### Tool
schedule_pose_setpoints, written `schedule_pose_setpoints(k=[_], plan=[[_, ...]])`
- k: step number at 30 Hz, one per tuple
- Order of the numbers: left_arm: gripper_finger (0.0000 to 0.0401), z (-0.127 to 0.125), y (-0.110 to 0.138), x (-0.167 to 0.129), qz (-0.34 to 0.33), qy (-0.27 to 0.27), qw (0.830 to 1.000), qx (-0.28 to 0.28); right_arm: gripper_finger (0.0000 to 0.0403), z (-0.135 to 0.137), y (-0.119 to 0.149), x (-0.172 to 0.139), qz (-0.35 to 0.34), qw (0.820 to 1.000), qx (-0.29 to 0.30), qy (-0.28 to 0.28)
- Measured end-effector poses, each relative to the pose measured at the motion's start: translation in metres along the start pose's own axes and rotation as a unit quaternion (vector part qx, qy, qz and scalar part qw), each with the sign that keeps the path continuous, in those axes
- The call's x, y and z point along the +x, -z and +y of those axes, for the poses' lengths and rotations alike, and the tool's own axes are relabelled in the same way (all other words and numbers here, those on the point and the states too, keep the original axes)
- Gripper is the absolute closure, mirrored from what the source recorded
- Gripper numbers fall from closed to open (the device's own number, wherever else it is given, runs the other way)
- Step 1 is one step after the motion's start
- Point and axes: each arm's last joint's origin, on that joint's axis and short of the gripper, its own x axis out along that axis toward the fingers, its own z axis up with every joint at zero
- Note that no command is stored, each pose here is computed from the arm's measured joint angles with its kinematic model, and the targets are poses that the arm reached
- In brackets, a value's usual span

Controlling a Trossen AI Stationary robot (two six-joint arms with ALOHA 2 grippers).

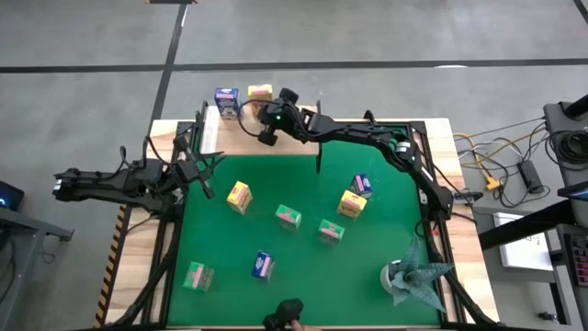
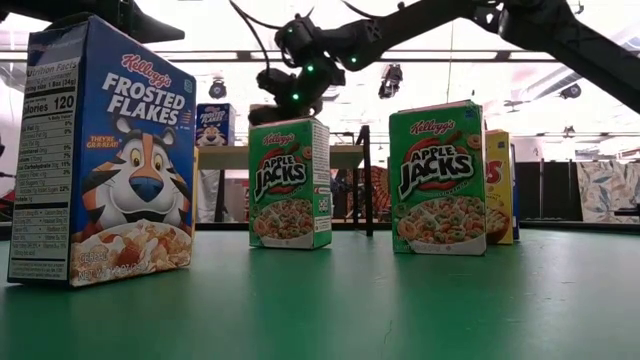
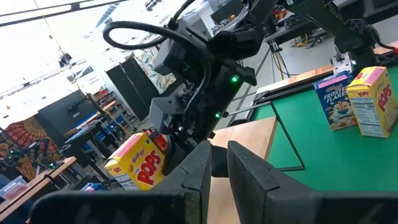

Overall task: Stack cereal on shelf
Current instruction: Adjust the yellow cereal box on the shelf, then put top right green cereal box on the shelf

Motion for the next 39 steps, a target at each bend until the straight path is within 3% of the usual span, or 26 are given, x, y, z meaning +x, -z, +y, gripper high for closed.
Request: schedule_pose_setpoints(k=[14,23,27,32,39], plan=[[0.0364,0.000,0.000,0.000,0.000,0.000,1.000,0.000,0.0394,0.017,-0.008,-0.009,-0.019,0.999,-0.002,-0.037],[0.0364,0.000,0.000,0.000,0.000,0.000,1.000,0.001,0.0394,0.040,-0.044,-0.079,0.022,0.993,-0.026,-0.113],[0.0364,0.000,0.000,0.000,0.000,0.000,1.000,0.001,0.0394,0.052,-0.051,-0.120,0.069,0.976,-0.020,-0.205],[0.0364,0.000,0.000,0.000,0.000,0.000,1.000,-0.002,0.0394,0.071,-0.049,-0.163,0.135,0.931,0.016,-0.338],[0.0364,0.000,0.000,0.000,0.001,0.001,1.000,-0.012,0.0394,0.117,-0.025,-0.194,0.248,0.898,-0.002,-0.364]])
